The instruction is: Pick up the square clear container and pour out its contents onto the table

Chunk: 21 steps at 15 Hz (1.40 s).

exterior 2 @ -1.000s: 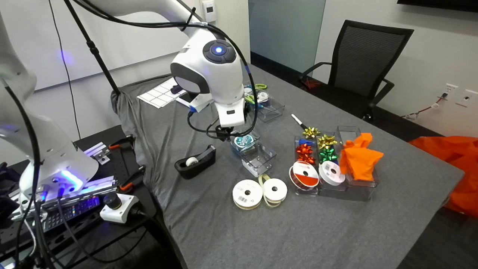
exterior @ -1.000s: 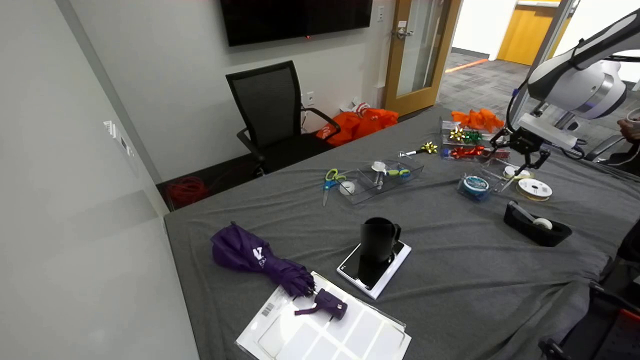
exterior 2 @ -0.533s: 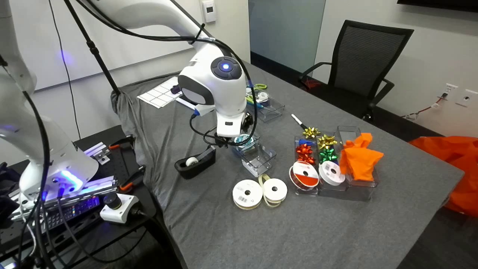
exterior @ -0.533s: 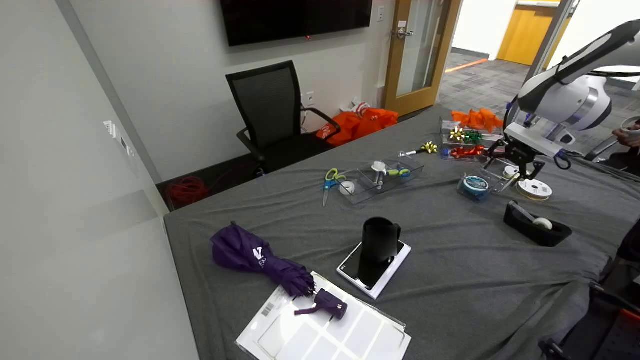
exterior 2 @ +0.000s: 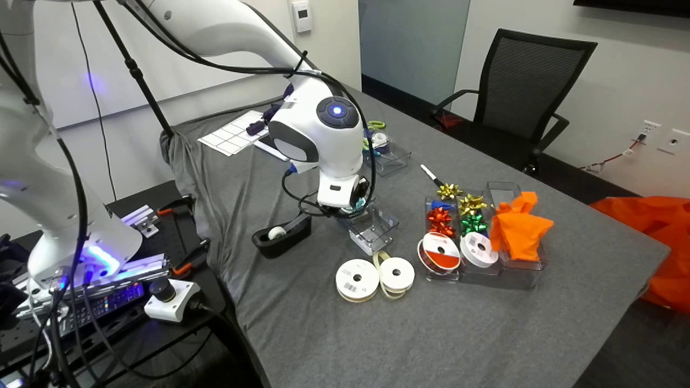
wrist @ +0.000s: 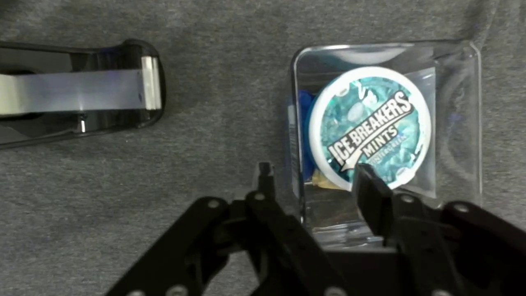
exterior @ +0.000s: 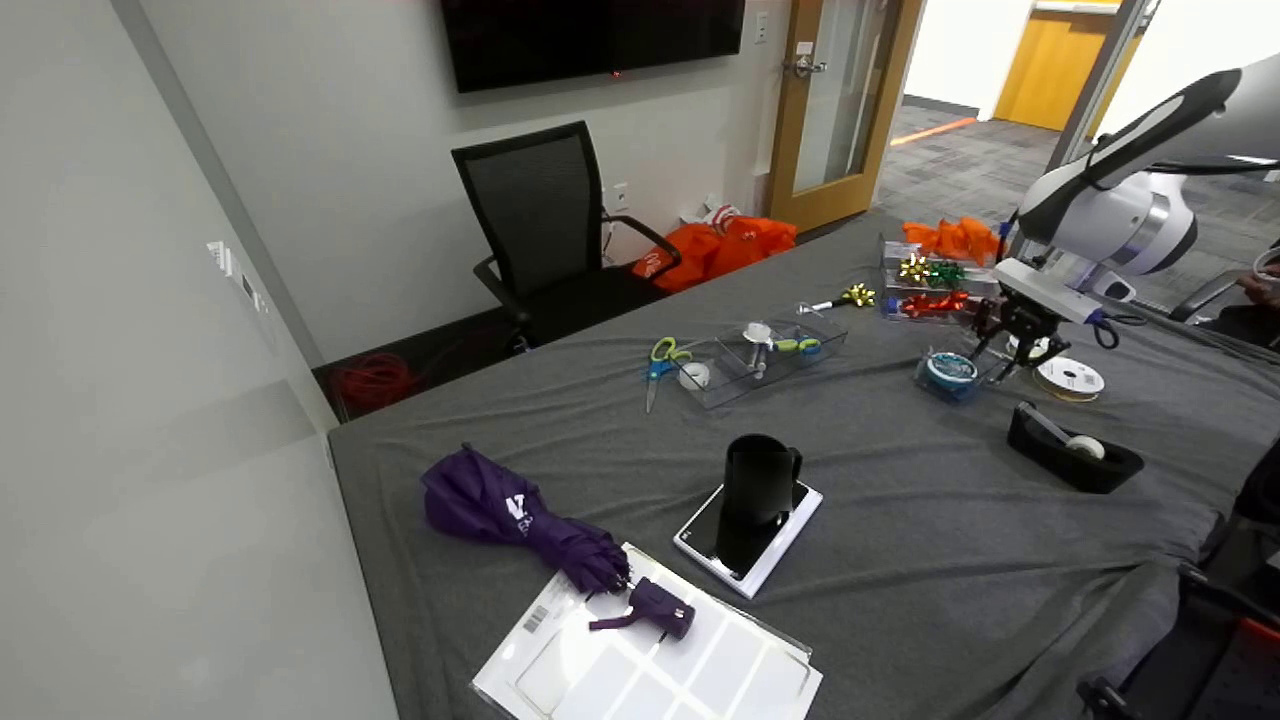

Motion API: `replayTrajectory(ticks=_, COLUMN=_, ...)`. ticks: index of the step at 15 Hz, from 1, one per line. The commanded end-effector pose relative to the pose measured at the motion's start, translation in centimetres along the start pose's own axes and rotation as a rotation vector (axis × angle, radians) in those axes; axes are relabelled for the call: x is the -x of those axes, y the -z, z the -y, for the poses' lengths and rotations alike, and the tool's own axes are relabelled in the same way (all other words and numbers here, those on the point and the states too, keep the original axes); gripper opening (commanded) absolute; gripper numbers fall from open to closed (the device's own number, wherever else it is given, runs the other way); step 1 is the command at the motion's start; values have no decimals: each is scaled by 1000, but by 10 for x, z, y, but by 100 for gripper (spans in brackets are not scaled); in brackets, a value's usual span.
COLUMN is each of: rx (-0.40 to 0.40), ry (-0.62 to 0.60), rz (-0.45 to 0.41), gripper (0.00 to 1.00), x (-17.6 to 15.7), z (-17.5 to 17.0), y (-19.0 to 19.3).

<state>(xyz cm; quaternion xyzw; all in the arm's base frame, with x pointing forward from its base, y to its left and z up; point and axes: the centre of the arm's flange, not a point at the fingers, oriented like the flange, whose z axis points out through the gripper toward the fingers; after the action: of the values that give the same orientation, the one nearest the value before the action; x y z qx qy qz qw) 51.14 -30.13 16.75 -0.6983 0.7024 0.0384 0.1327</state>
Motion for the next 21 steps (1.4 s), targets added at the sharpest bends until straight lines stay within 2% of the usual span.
replayTrajectory(ticks=1, rx=6, ry=-9, rz=-28, gripper=23, x=-9, z=1, y=-15)
replayTrajectory(ticks=4, rx=-1, ry=0, rz=-46, gripper=3, x=-13, z=-3, y=-17)
replayTrajectory(ticks=5, rx=-1, ry=1, rz=-50, gripper=1, x=-13, z=-4, y=-18)
replayTrajectory(ticks=13, rx=22, ry=35, rz=-71, gripper=1, x=-8, z=-12, y=-17)
replayTrajectory(ticks=18, rx=111, ry=124, rz=-73, gripper=1, x=27, z=-7, y=0)
replayTrajectory(ticks=21, rx=124, ry=173, rz=-64, gripper=1, x=51, z=-3, y=2)
